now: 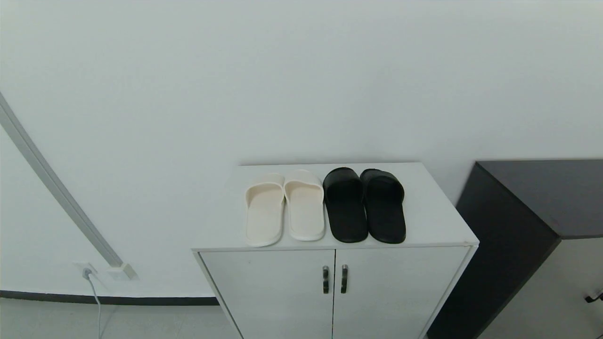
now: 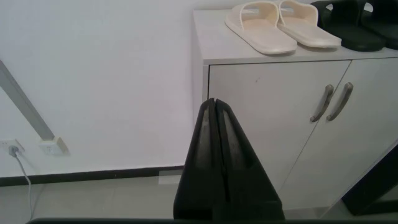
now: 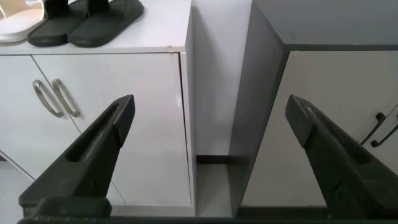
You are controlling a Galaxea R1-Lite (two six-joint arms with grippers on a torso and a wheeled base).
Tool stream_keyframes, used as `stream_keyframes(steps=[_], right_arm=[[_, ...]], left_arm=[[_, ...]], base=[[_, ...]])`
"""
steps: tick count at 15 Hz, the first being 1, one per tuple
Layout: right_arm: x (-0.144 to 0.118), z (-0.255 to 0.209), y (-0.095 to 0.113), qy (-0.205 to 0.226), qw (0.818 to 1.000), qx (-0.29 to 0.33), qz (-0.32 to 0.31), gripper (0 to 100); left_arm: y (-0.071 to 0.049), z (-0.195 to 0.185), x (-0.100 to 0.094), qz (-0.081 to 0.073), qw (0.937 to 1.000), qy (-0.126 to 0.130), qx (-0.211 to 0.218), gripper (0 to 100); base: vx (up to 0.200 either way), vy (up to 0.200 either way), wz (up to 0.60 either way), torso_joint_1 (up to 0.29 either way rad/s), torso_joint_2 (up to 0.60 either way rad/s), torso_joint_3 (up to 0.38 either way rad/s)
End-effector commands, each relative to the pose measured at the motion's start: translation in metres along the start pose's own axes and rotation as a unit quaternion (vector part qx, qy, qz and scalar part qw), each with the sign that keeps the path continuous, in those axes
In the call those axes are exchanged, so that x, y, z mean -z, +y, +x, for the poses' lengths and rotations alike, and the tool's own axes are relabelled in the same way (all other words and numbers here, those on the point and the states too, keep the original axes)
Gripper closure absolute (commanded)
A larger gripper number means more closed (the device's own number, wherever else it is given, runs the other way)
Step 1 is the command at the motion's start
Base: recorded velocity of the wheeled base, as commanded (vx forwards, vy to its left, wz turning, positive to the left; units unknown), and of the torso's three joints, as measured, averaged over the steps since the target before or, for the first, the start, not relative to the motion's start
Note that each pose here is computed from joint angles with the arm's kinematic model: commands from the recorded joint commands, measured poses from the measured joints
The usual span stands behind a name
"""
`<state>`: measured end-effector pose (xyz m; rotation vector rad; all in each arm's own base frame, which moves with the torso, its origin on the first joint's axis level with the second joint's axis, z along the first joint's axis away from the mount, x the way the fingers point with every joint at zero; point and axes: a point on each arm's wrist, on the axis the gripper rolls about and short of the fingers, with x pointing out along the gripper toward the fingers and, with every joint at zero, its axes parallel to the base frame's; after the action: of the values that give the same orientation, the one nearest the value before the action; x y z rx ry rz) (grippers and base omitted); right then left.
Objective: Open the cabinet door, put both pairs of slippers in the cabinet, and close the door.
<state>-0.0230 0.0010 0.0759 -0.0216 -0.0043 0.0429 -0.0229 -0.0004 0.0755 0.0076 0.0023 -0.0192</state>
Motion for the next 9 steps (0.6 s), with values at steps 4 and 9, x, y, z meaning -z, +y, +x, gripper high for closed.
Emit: stream_keyframes(steps=[4, 9], right_arm=[[0.0003, 0.0002, 0.0002, 0.001, 1.0, -0.005, 0.0, 0], [-0.0003, 0.0001, 0.0004, -0.001, 1.0, -0.009, -0.002, 0]], left_arm=[[0.0, -0.0001, -0.0001, 0.001, 1.0, 0.0, 0.0, 100], [0.0, 0.0001, -0.0001, 0.0, 1.0, 0.0, 0.0, 100]], base=[[0.0, 0.0, 0.0, 0.0, 0.0, 0.0], [0.0, 0.0, 0.0, 0.0, 0.0, 0.0]])
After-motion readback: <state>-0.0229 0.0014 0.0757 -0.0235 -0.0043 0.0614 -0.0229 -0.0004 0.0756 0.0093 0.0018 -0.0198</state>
